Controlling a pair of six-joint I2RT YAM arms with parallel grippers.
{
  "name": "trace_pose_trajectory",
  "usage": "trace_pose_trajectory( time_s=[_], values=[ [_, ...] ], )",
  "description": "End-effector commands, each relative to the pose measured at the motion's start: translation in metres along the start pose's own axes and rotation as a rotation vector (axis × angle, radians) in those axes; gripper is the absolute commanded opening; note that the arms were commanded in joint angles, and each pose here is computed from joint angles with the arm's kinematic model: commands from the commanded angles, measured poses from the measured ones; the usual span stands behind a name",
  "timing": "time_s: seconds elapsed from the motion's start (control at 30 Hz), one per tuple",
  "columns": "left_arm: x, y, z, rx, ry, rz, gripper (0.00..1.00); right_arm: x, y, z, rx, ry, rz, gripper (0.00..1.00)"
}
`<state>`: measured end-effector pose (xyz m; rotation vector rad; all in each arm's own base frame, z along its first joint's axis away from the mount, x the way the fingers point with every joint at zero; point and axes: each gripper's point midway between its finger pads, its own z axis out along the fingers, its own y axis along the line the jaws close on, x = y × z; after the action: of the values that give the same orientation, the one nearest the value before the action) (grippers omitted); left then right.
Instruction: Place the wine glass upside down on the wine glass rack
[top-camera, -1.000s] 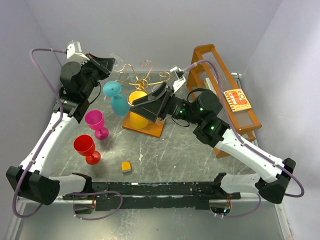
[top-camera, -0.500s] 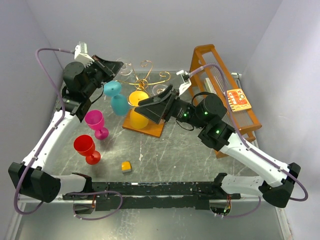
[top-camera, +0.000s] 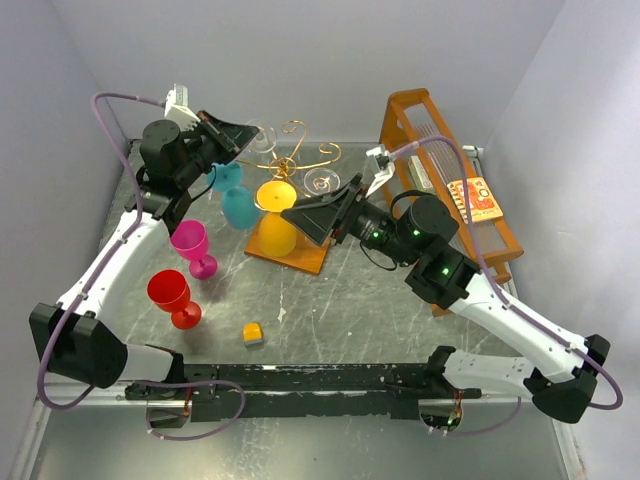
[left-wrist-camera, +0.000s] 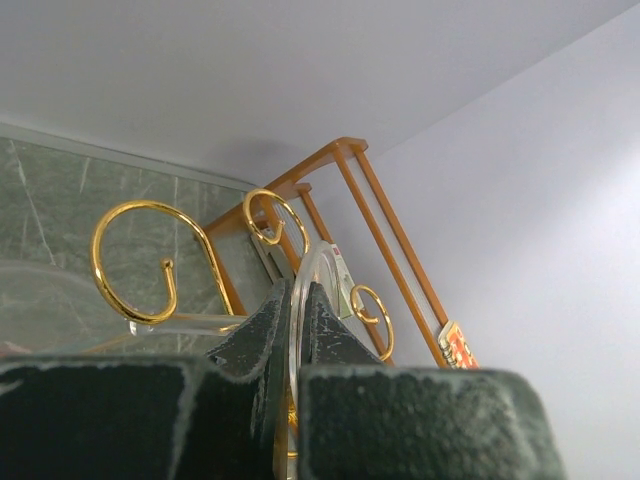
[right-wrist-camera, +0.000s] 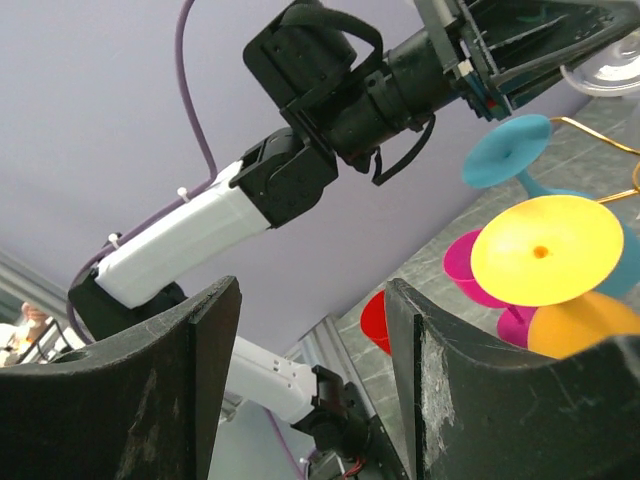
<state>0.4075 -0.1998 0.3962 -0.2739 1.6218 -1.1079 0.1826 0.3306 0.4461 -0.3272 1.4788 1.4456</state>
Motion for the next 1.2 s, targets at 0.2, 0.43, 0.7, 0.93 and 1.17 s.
trace_pose_trajectory(
  time_s=[0.2,0.43,0.7,0.93,1.17],
  values=[
    [-0.021,-0.017,0.012,0.075,-0.054,0.018,0.07,-0.021,-0.019,-0.013,0.128,-0.095,-0.033,0.58],
    [-0.025,-0.012,0.025,0.071,-0.067,0.006,0.07,-0.025,-0.023,-0.017,0.151,-0.124,-0.033,0.58],
    [-0.045,-0.002,0.026,0.0,-0.159,0.024,0.07,-0.025,-0.023,-0.016,0.154,-0.118,-0.035,0.57],
    [-0.057,0.009,0.02,-0.065,-0.199,0.032,0.07,-0.026,-0.026,-0.016,0.169,-0.124,-0.036,0.57],
    [-0.055,0.008,0.019,-0.068,-0.172,0.028,0.07,-0.025,-0.027,-0.015,0.169,-0.127,-0.028,0.57]
  ],
)
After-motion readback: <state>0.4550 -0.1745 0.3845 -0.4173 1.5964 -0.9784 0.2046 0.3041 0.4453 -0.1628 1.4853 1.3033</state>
